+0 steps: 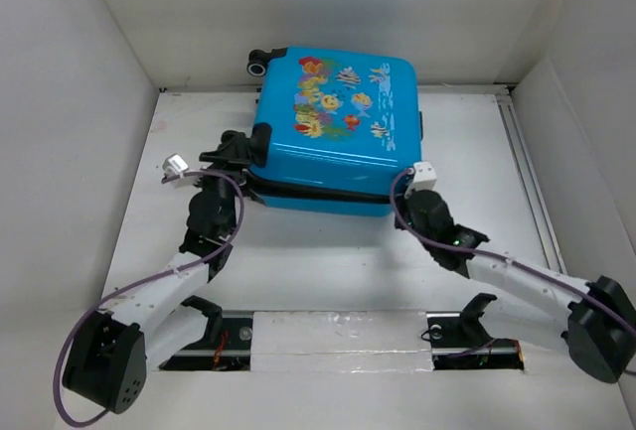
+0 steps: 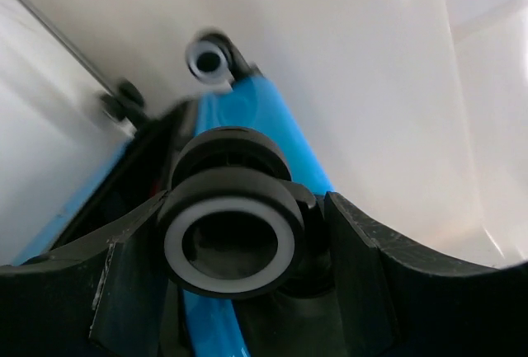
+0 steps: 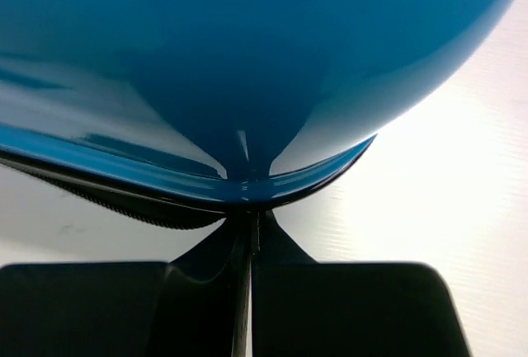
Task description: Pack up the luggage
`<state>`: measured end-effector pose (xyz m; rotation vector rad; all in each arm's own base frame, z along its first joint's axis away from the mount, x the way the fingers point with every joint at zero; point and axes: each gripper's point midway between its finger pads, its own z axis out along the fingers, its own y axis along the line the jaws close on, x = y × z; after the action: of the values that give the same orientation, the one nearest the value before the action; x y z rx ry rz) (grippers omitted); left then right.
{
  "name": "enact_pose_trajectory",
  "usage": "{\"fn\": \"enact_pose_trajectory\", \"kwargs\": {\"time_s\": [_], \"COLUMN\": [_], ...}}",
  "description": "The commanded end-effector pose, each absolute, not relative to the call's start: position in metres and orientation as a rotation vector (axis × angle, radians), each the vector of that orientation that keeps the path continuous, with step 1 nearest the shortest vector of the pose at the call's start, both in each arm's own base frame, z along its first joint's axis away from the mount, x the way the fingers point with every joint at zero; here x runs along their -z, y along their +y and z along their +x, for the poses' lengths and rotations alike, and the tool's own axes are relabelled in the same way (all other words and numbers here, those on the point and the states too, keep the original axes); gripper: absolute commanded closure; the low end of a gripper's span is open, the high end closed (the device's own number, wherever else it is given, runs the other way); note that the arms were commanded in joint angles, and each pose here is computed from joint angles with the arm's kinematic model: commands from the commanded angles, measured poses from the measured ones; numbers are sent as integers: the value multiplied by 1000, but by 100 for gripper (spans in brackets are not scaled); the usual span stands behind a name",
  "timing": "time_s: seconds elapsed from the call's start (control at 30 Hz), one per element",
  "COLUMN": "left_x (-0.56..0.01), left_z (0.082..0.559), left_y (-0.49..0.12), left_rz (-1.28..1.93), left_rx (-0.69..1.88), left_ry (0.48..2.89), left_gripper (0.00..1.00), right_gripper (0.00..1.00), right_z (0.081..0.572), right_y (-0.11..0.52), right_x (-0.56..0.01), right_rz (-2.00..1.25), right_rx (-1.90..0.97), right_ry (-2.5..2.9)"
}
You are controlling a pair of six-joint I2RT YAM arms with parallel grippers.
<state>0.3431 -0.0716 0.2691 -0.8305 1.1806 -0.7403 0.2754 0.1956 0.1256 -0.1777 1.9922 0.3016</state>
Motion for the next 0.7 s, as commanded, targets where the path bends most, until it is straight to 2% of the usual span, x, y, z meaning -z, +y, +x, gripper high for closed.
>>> {"fn": "enact_pose_trajectory", "kwargs": {"time_s": [0.0,0.1,0.17,0.23,0.27,0.37,0.47,0.67], "left_x": [-240,-236,-244,-241,-238,-221,-201,-169], "left_z": [310,314,320,326,328,336,346,351], "left_y": [-195,-189,-177,-166,-160,-150,-143,-140], "left_rz": [-364,-401,-436,-472,-469,-491,-511,-531], "left_rx": [1031,989,905,828,800,734,639,572], "left_ry": [1530,1544,1537,1540,1546,1586,1638,1699], "left_gripper": [100,100,100,100,100,100,100,100], "right_gripper": [100,100,100,100,100,100,100,100], "right_z": [274,274,248,222,197,169,169,193], "right_y": [240,222,231,245,257,274,275,255], "right_x": [-230,-239,-213,-213,-191,-182,-188,-250], "right_rz": [-314,-352,-442,-480,-548,-662,-678,-683], "right_rx": [-722,-758,-878,-1023,-1109,-1199,-1204,-1157], "right_ry": [1733,1731,1777,1731,1762,1755,1733,1581]}}
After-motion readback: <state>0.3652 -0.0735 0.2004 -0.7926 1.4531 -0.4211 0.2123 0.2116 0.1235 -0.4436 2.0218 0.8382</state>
